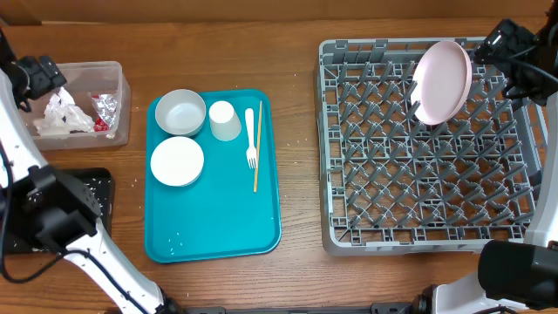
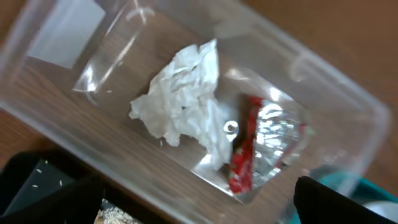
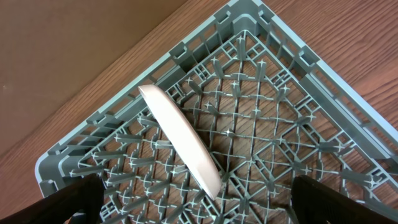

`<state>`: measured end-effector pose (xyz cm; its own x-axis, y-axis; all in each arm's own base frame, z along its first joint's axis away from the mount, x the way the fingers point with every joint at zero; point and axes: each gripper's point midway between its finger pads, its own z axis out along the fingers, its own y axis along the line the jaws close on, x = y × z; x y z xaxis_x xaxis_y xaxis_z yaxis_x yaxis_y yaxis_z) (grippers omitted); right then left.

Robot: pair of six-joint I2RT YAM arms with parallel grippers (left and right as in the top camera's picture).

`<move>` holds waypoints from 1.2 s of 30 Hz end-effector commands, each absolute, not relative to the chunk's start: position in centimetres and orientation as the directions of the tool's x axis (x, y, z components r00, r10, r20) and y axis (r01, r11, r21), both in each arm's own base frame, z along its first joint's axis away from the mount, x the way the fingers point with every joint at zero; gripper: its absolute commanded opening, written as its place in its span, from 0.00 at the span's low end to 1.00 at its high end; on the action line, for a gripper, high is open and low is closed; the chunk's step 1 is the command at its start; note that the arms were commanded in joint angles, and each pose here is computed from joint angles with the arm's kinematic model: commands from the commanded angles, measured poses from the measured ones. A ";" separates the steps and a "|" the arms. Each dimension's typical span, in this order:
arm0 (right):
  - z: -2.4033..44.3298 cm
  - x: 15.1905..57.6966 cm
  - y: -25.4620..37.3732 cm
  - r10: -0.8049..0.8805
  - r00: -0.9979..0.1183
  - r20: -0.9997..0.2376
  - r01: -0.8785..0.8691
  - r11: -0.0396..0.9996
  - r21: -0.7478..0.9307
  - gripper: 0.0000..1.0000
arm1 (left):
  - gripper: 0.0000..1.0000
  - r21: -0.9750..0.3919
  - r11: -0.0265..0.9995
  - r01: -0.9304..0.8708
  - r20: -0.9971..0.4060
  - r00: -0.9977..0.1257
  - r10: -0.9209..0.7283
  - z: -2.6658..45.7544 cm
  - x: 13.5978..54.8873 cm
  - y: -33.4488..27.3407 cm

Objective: Sort waste into correct bins and load items into the dishwasher rack
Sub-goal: 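Retract the left arm to the left beside the bin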

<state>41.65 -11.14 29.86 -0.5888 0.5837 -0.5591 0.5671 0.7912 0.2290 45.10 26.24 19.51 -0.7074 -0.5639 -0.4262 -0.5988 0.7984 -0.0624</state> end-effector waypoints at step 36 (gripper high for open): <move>30.7 41.6 -11.1 0.581 -0.575 -0.576 0.563 0.792 0.236 1.00 | 1.00 -0.035 0.942 -0.334 -0.234 -0.914 -0.332 25.9 39.0 2.2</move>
